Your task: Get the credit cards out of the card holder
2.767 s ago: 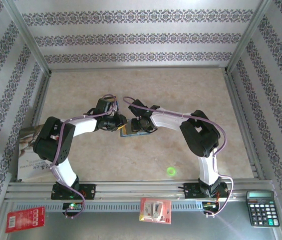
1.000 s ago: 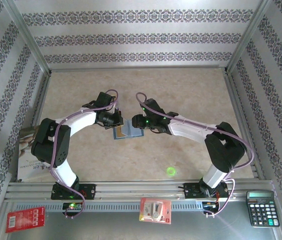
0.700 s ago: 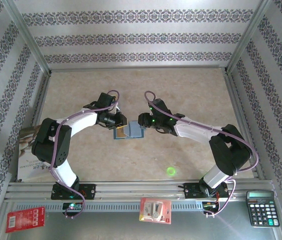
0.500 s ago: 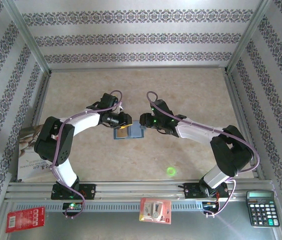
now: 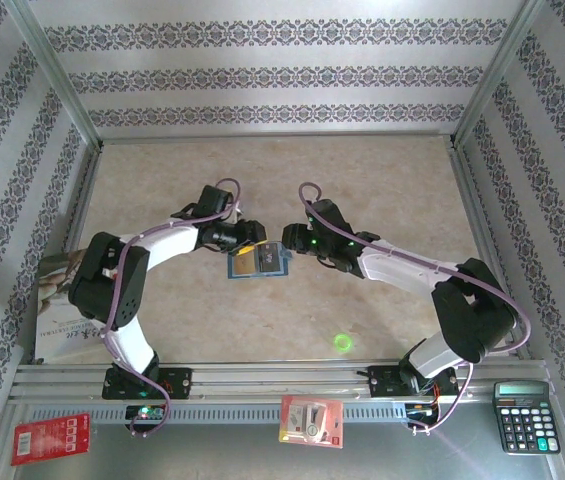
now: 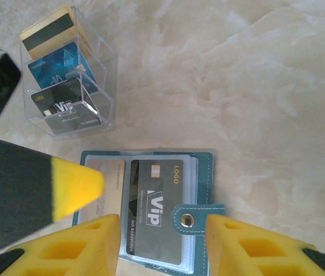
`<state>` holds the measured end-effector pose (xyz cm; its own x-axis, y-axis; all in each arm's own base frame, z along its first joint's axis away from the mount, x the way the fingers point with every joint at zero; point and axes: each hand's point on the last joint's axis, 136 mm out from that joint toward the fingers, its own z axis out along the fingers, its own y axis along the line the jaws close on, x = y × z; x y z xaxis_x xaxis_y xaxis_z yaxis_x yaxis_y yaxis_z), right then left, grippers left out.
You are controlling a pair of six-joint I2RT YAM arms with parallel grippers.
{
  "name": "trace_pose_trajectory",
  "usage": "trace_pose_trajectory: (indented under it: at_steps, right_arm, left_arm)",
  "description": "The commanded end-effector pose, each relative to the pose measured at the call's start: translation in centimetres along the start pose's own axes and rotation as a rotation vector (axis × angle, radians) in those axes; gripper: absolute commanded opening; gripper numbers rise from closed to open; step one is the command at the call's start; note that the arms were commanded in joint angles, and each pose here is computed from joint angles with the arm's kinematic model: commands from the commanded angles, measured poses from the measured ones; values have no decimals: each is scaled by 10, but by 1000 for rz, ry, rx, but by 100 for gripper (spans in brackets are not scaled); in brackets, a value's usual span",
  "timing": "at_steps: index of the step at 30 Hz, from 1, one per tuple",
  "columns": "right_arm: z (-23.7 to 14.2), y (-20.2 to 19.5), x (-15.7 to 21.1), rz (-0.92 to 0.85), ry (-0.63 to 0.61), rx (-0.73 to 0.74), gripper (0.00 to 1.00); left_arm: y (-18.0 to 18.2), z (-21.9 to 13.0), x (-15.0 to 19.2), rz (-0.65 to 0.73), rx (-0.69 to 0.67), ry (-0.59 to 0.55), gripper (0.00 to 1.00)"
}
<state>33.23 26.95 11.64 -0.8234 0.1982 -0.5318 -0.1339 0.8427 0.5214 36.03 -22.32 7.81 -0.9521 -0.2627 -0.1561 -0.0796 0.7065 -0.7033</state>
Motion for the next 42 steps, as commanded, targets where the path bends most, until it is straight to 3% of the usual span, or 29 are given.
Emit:
trace_pose_trajectory:
  at_steps: [1, 6, 13, 19, 28, 35, 42]
  right_arm:
    - [8, 15, 1, -72, 12, 16, 41]
    - [23, 24, 13, -104, 51, 79, 29]
    - [44, 21, 42, -52, 149, 158, 22]
    - [62, 11, 59, -47, 216, 222, 22]
    - [67, -8, 57, -54, 218, 295, 23]
    - [73, -20, 62, -46, 248, 327, 22]
    - [79, -24, 72, -33, 288, 332, 22]
  left_arm:
    - [8, -21, -15, -26, -19, -103, 53]
    - [21, -21, -6, -60, -37, -104, 50]
    - [24, -14, -4, -90, -12, -95, 45]
    - [24, -6, -4, -122, 16, -77, 39]
    - [28, -2, 0, -120, 1, -49, 35]
    - [17, 2, 5, -97, 41, -10, 20]
    - [14, 12, 12, -81, 35, 29, 20]
